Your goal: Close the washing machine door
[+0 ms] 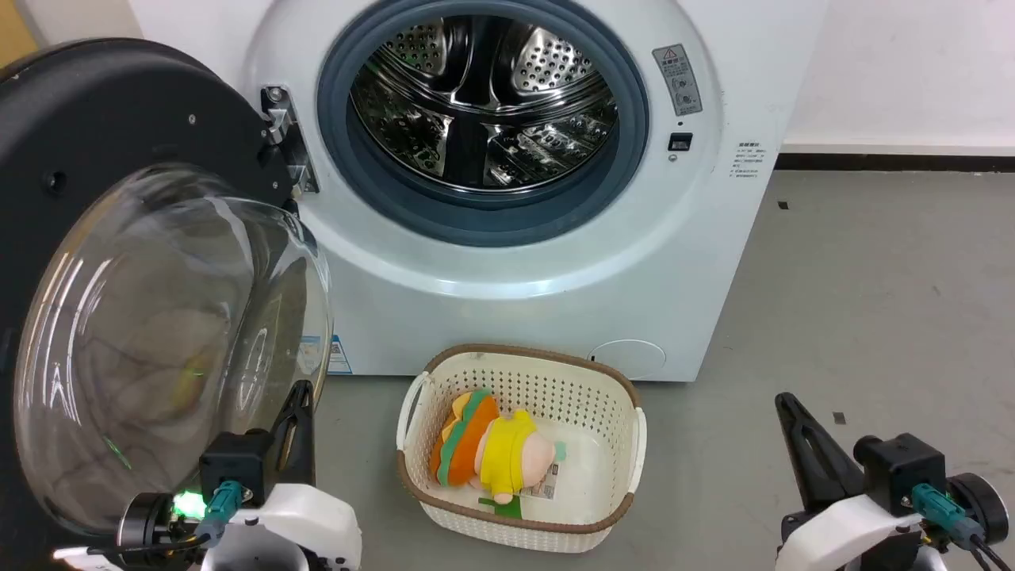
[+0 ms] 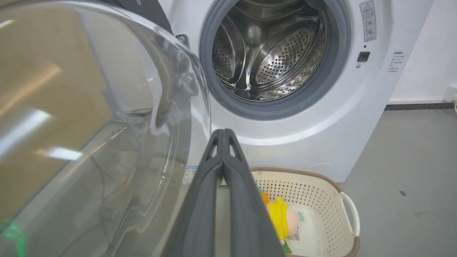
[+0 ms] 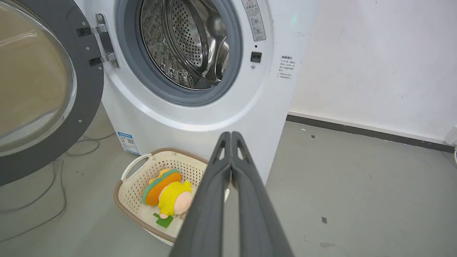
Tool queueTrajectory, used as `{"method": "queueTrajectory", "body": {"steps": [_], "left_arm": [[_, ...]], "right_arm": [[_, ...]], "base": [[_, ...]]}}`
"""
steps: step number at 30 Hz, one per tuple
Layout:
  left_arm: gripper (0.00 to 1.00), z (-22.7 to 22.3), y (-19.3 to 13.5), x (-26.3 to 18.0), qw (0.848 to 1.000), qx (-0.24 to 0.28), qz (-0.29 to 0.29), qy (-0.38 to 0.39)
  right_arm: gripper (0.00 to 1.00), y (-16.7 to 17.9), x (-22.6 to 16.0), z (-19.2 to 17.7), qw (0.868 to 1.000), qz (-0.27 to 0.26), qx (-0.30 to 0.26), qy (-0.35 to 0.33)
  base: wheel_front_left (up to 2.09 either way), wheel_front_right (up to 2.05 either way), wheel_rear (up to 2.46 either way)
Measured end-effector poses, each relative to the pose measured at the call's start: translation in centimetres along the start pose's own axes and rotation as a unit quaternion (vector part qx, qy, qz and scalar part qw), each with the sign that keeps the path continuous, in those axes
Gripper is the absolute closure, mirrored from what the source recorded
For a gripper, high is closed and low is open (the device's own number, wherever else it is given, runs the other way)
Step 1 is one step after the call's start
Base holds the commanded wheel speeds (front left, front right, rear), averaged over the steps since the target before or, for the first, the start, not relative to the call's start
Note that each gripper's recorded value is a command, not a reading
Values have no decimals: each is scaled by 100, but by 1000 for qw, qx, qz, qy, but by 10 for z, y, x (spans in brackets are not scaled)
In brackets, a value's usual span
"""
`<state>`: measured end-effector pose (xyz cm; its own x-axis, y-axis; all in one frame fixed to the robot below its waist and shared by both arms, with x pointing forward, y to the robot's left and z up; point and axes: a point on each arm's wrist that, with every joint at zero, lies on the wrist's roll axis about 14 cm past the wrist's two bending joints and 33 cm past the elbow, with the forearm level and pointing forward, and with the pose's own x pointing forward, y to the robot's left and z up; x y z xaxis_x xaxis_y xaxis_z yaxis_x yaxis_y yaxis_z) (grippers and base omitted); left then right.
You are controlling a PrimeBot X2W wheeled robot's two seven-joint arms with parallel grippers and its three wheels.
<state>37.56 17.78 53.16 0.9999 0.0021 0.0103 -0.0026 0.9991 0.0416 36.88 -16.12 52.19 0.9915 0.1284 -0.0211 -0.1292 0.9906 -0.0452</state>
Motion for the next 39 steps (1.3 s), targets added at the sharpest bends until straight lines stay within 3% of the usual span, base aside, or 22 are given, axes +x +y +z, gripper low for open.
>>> {"method": "queueTrajectory", "body": {"steps": [22, 23, 24, 25, 26, 35, 36, 37, 38, 39], "left_arm": [[100, 0, 0, 0, 1000, 0, 0, 0], [0, 0, 0, 0, 1000, 0, 0, 0], [0, 0, 0, 0, 1000, -1, 0, 0], [100, 0, 0, 0, 1000, -1, 0, 0], [0, 0, 0, 0, 1000, -1, 0, 1], [0, 0, -1, 0, 1000, -1, 4, -4], [35, 1, -1, 0, 1000, -1, 5, -5], [87, 1, -1, 0, 1000, -1, 5, -7], [100, 2, -1, 0, 1000, -1, 4, -9], [100, 3, -1, 0, 1000, -1, 5, -10]], "right_arm": [[100, 0, 0, 0, 1000, 0, 0, 0], [0, 0, 0, 0, 1000, 0, 0, 0], [0, 0, 0, 0, 1000, 0, 0, 0], [100, 0, 0, 0, 1000, 0, 0, 1], [0, 0, 0, 0, 1000, 0, 0, 0], [0, -5, 0, 1, 1000, -7, 8, -5], [0, -5, 0, 1, 1000, -7, 10, -7], [0, -5, 0, 1, 1000, -8, 10, -7], [0, -6, 0, 2, 1000, -8, 11, -9], [0, -6, 0, 2, 1000, -8, 12, -9]], "base": [[0, 0, 0], [0, 0, 0], [0, 0, 0], [0, 0, 0], [0, 0, 0], [0, 0, 0], [0, 0, 0], [0, 0, 0], [0, 0, 0], [0, 0, 0]]}}
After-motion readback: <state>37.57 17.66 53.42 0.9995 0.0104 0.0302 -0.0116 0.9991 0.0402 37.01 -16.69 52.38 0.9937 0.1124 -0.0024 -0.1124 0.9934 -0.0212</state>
